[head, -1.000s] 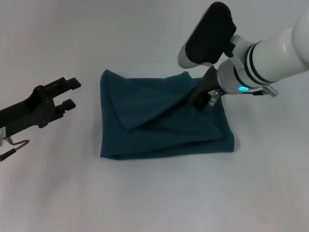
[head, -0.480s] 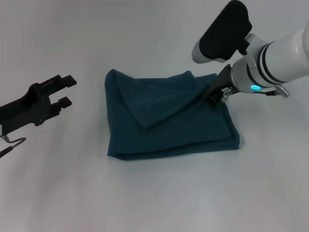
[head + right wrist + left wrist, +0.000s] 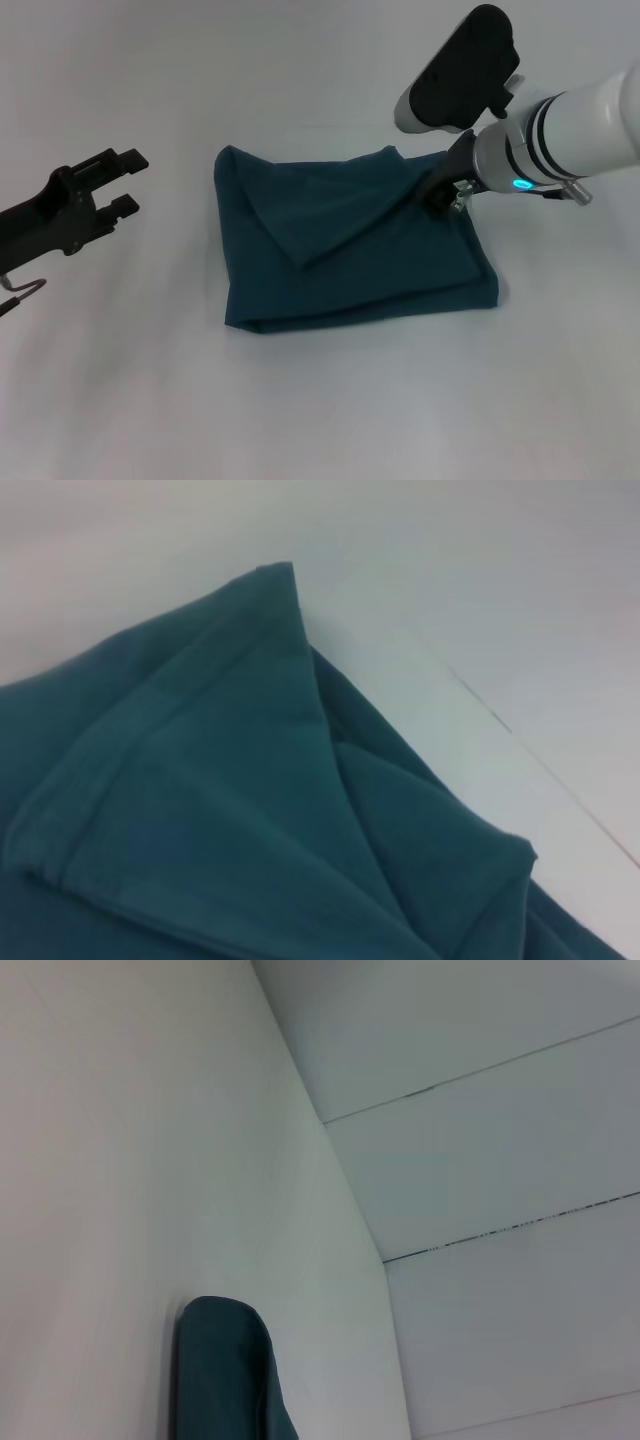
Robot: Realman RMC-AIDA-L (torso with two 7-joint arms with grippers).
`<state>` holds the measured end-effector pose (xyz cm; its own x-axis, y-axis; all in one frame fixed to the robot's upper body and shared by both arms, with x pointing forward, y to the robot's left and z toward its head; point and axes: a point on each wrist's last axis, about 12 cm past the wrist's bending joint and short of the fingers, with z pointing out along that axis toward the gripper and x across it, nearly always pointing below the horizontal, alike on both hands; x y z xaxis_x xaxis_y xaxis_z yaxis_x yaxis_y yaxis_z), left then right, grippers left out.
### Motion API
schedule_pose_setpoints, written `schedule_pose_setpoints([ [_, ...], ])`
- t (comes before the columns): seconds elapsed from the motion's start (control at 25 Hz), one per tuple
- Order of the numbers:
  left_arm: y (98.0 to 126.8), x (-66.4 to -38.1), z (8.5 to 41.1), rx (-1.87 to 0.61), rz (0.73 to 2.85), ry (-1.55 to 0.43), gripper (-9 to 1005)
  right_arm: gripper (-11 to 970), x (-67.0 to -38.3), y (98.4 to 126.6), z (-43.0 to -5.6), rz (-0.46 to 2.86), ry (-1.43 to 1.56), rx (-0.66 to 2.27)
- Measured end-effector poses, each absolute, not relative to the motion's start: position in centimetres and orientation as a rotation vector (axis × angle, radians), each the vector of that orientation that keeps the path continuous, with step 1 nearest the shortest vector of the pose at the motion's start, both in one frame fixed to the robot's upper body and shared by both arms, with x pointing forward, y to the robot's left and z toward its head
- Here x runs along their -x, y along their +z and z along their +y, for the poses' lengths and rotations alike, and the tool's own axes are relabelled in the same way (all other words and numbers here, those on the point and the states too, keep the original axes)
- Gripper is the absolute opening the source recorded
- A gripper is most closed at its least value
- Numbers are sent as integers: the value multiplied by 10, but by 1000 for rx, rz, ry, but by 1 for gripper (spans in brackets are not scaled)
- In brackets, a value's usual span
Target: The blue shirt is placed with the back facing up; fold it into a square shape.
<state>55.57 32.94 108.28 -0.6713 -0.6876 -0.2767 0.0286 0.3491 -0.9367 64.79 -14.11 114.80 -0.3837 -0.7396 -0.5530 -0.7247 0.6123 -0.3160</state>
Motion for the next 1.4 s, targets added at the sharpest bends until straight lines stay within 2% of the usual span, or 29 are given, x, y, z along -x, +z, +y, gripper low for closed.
schedule_pose_setpoints([
  [0.28, 1082, -556, 330, 582, 1945, -1361, 761, 80, -646, 1143, -141, 2151, -56, 1138],
  [0.48, 1082, -558, 330, 588, 1944, -1351, 761, 317, -648, 1141, -148, 2155, -63, 1074],
  [0.72, 1084, -560, 329, 583, 1943, -1352, 762, 494, -653, 1141, -156, 2160, -75, 970],
  [1.12, 1083, -560, 332, 595, 1941, -1341, 762, 485, -653, 1133, -174, 2229, 12, 817],
  [1.4, 1082, -557, 337, 621, 1922, -1333, 762, 486, -642, 1126, -168, 2217, 166, 911],
])
